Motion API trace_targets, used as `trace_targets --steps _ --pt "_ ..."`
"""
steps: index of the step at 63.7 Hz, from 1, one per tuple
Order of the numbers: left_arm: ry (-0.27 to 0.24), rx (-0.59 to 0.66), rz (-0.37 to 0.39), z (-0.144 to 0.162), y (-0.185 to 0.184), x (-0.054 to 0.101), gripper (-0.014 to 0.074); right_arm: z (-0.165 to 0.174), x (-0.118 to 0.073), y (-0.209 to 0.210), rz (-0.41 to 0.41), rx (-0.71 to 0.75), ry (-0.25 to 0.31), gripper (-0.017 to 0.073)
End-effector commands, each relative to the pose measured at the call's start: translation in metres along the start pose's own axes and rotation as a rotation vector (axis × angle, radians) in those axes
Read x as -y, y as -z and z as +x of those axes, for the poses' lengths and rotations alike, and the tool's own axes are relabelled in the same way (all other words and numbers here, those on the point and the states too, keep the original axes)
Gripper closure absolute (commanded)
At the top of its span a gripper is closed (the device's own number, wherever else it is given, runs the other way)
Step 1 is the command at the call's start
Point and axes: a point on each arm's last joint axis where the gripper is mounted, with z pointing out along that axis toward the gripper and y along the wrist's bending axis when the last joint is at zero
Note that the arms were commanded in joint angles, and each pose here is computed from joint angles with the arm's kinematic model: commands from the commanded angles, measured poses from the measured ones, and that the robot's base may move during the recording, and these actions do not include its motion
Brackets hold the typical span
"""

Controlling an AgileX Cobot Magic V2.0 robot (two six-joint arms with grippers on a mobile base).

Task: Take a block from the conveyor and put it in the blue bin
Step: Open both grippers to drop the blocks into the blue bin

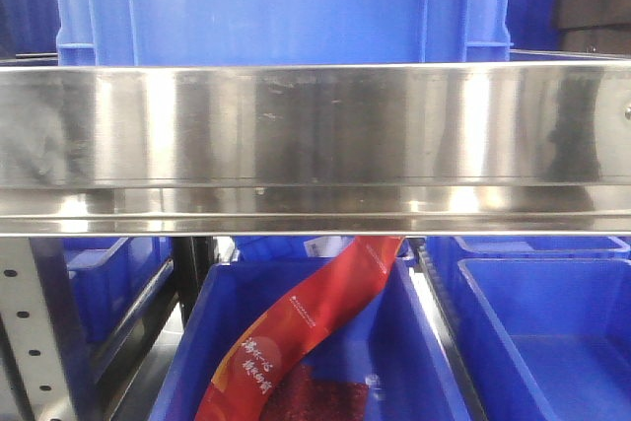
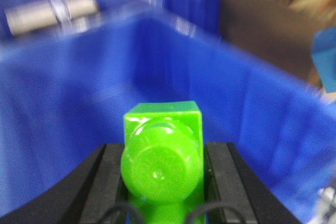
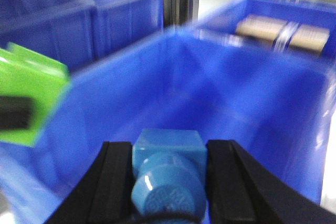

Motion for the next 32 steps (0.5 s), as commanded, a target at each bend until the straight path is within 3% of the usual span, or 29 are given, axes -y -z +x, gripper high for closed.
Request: trace_targets --steps 1,10,16,26,32 --pt "0.004 -0.015 -0.005 0.003 -0.018 -0.003 0.0704 0.004 0.002 -0.019 0.006 -0.014 0.006 0.0721" --pt "0.006 -0.047 -0.004 0.009 -0.034 -0.004 0.0678 0.015 0.004 -0.041 0.008 -0.063 0.003 0.072" --pt "0.007 -0.037 -0.006 0.009 -0.038 -0.004 0.0542 0.017 0.004 -0.047 0.008 -0.075 0.003 0.0659" --pt "0.007 -0.043 -0.005 0.01 -0.042 -0.004 0.0218 0.018 0.004 -0.049 0.008 -0.079 0.002 0.0329" --pt "0.007 -0.042 -0.006 0.01 -0.042 -0.004 0.0084 0.017 0.004 -0.047 0.008 -0.074 0.003 0.0118"
